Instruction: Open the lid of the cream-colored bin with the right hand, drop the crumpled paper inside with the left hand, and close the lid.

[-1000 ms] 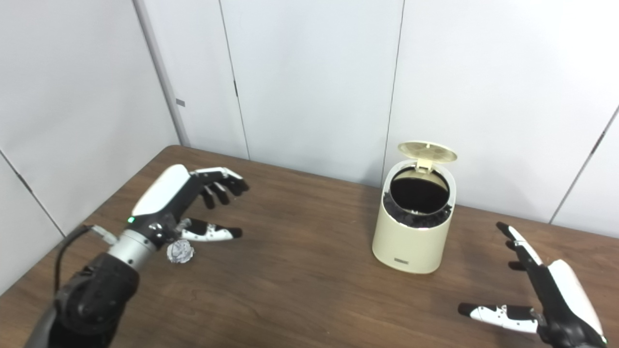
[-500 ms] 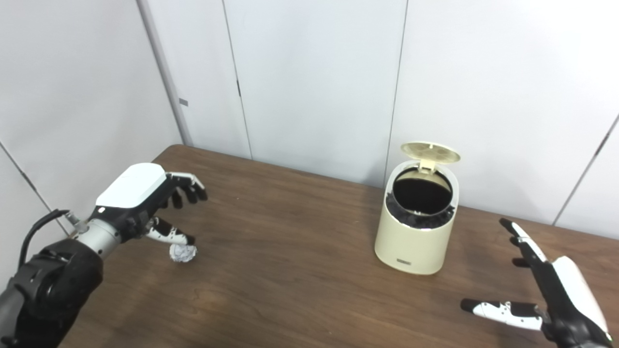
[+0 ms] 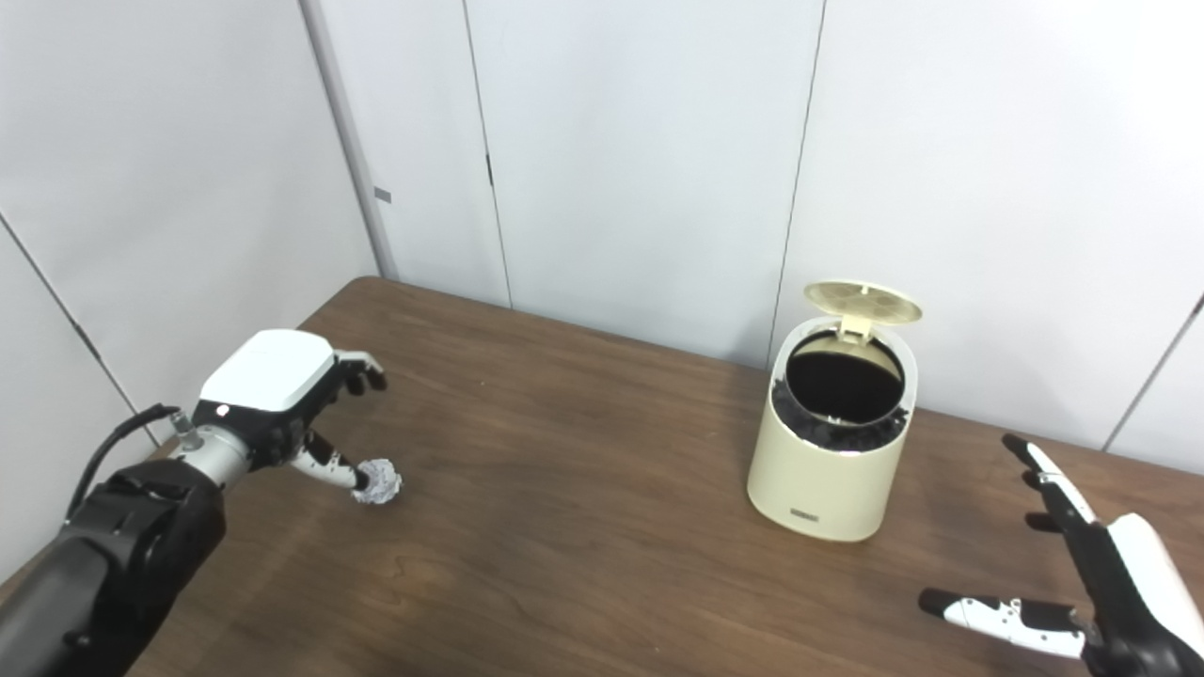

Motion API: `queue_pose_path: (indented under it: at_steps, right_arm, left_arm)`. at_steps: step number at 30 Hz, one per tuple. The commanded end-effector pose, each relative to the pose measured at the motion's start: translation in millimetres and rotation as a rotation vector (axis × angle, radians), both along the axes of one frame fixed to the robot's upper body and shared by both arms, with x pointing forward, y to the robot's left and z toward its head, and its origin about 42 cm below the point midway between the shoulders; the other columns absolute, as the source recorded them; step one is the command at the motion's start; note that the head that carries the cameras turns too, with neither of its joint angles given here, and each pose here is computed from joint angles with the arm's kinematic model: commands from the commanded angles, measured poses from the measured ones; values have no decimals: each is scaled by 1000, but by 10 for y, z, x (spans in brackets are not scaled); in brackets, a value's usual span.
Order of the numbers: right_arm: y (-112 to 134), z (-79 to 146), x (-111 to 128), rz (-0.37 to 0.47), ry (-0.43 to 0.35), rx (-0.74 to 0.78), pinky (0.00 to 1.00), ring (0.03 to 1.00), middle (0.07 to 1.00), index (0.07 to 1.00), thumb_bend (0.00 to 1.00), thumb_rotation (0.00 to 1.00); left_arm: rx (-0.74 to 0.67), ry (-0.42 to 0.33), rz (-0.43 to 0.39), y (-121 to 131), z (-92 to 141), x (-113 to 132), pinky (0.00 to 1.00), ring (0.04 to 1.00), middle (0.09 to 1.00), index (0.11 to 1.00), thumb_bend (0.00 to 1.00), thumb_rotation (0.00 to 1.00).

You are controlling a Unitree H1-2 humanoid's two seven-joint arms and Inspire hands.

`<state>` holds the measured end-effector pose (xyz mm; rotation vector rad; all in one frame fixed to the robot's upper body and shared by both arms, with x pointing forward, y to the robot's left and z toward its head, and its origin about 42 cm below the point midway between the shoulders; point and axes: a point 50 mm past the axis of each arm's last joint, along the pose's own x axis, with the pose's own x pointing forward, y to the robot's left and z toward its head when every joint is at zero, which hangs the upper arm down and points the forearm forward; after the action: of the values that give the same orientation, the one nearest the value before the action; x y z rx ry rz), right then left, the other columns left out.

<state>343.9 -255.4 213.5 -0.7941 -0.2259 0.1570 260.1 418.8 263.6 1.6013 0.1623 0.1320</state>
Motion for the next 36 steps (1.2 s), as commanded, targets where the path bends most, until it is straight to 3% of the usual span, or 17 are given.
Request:
queue_pose_path:
  at_steps: [1, 6, 15, 20, 36]
  right_arm:
    - [1, 199, 28, 18, -81, -5, 779, 916, 949, 939, 780, 271]
    - [-4, 188, 19, 19, -82, -5, 784, 914, 946, 938, 779, 265]
    - [-9, 178, -5, 10, -77, -12, 778, 911, 944, 939, 771, 289]
    - [-5, 170, -16, 11, -75, -22, 773, 909, 946, 941, 769, 311]
    - [-16, 154, -26, 6, -79, -32, 762, 905, 946, 939, 757, 307]
  left_arm:
    - [42, -40, 15, 29, 97, 18, 499, 637, 703, 720, 913, 194]
    - [21, 13, 42, 27, -45, 60, 570, 650, 697, 726, 888, 214]
    - [25, 70, 48, 104, -332, 168, 534, 635, 675, 693, 879, 215]
    - [12, 68, 43, 112, -405, 181, 494, 610, 647, 656, 868, 188]
    - [-40, 93, 47, 155, -522, 178, 546, 639, 653, 647, 821, 230]
